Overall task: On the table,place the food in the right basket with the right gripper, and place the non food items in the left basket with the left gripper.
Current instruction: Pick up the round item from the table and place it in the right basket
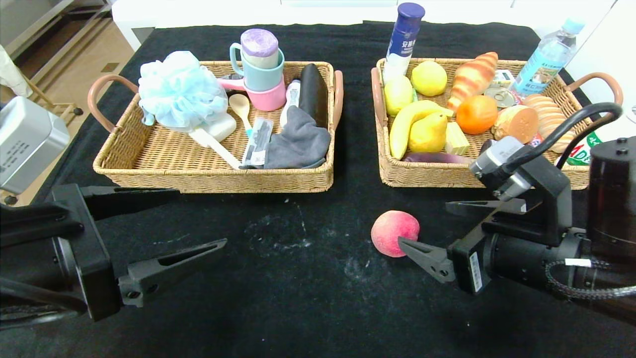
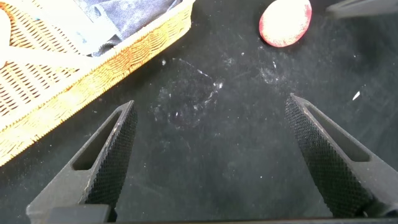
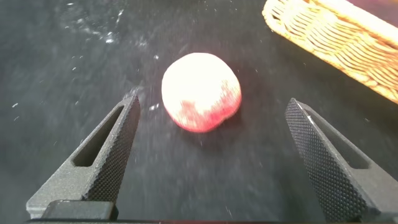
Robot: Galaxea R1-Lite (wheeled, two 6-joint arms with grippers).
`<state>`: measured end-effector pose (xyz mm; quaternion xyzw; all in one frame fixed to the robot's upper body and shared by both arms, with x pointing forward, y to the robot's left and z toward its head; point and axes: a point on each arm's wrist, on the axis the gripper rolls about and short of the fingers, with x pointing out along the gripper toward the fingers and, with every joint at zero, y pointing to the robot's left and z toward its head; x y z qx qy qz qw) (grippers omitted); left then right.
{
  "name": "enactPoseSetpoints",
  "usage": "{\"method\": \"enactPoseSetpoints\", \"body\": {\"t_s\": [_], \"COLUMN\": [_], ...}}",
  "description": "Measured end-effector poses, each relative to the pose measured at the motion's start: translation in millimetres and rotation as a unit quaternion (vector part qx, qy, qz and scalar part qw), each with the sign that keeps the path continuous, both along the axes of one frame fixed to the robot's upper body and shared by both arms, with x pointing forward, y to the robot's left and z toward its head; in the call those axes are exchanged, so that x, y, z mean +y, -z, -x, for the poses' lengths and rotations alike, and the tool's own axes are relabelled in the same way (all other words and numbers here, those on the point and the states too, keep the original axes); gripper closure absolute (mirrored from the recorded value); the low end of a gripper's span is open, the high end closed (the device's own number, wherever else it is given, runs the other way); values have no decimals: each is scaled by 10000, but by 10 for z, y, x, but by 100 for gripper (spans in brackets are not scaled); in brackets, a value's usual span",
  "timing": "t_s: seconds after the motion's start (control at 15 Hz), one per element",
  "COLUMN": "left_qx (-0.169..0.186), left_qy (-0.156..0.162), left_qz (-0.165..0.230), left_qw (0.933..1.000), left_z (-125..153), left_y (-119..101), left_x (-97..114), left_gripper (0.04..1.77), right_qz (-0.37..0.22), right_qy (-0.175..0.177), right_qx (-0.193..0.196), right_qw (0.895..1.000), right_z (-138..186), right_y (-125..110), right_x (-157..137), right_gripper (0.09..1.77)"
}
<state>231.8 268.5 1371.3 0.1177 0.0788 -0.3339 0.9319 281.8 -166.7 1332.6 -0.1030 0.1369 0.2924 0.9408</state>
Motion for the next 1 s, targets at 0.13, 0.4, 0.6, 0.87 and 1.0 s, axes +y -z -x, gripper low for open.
{"method": "enactPoseSetpoints", "body": {"t_s": [0.13,0.4,0.6,0.87,1.0], "left_qx": [-6,-1,2,14,14], "left_qy": [0,13,29,107,108], "left_qz": [2,2,3,0,1], "left_qw": [10000,10000,10000,9999,9999], "left_z": [5,9,10,21,22], "left_y": [-3,-3,-2,8,8], "left_x": [2,1,-4,-25,-26], "left_gripper": [9,9,9,9,9], "right_qz": [15,121,201,208,241], "right_qy": [100,352,400,470,501], "right_qx": [-108,-304,-294,-279,-232], "right_qw": [9999,9988,9986,9983,9982], "right_z": [-48,-153,-231,-342,-384], "right_y": [46,149,221,303,355], "right_x": [122,315,391,446,463], "right_gripper": [15,15,15,15,15]}}
